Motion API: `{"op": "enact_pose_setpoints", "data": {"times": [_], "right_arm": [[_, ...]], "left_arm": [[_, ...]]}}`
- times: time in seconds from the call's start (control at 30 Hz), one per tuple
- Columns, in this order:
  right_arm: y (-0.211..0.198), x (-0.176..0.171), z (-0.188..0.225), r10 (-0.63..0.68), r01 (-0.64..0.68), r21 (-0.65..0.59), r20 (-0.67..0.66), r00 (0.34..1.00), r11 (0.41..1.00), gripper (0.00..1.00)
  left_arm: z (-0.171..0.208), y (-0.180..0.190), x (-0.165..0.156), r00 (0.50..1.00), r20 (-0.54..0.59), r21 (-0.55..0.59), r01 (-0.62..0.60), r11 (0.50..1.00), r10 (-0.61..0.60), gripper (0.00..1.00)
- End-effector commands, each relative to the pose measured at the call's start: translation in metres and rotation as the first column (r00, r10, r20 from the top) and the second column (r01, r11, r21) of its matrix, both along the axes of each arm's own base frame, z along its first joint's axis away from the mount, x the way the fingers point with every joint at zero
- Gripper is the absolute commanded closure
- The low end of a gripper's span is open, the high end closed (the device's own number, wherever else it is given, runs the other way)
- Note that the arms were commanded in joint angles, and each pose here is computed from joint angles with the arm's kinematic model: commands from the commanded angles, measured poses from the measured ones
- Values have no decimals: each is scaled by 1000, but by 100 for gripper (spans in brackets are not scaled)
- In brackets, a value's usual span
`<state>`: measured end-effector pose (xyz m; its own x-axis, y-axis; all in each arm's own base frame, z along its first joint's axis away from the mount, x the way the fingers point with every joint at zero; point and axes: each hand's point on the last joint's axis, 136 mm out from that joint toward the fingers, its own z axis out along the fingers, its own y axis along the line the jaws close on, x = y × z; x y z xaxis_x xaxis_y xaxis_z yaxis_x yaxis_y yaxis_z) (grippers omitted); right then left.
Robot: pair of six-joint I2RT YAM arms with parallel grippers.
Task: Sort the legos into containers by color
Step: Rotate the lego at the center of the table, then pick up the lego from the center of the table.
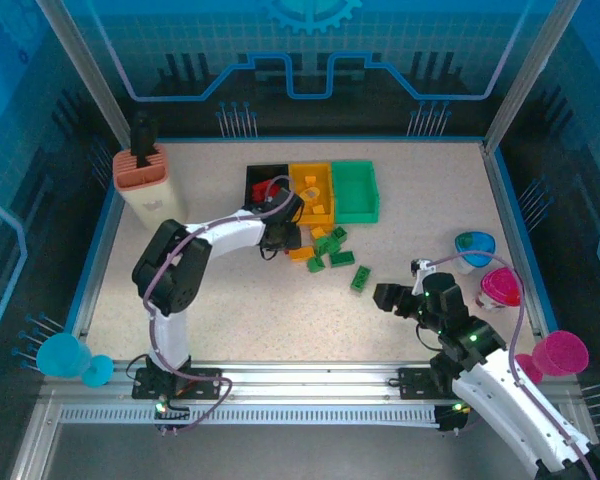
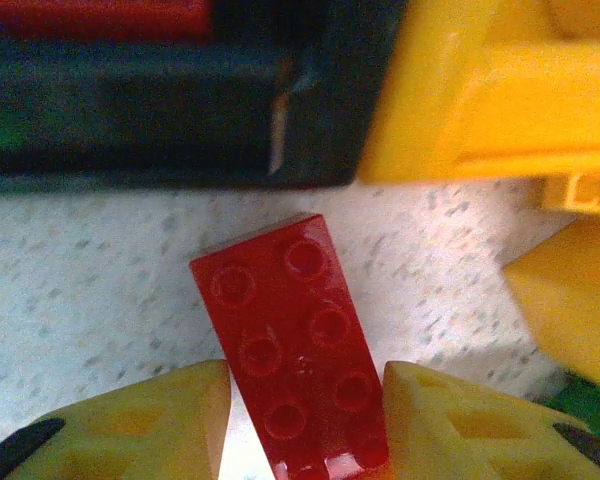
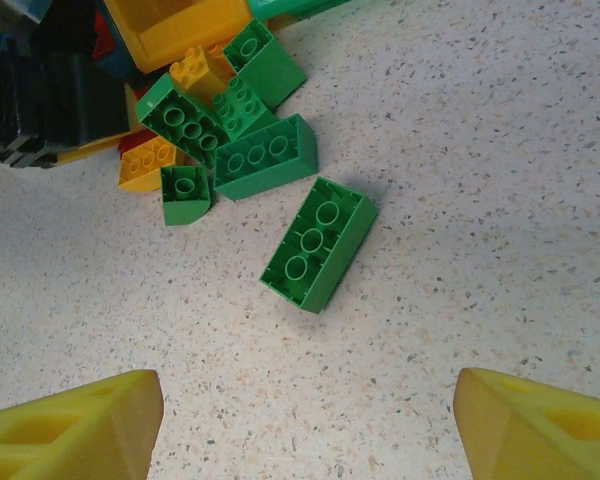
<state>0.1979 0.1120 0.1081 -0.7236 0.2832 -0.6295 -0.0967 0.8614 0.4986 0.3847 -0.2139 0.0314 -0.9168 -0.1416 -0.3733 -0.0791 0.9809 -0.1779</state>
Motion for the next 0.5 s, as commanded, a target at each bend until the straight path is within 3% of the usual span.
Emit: {"op": "enact_pose_setpoints", "data": {"times": [0.0, 0.23, 0.47], "right_arm": [[0, 5, 6, -4, 4, 11, 24, 1000, 1000, 23], [1, 6, 7, -2, 2, 14, 26, 1000, 1000, 22], [2, 7, 12, -1, 1, 15, 27, 1000, 1000, 22]], "left_arm": [[-2, 13, -13, 1000, -26, 53, -9, 999, 10, 53], [5, 6, 3, 1000, -24, 69, -2, 998, 4, 32], [-15, 8, 3, 997, -76, 117, 12, 993, -3, 32]]}}
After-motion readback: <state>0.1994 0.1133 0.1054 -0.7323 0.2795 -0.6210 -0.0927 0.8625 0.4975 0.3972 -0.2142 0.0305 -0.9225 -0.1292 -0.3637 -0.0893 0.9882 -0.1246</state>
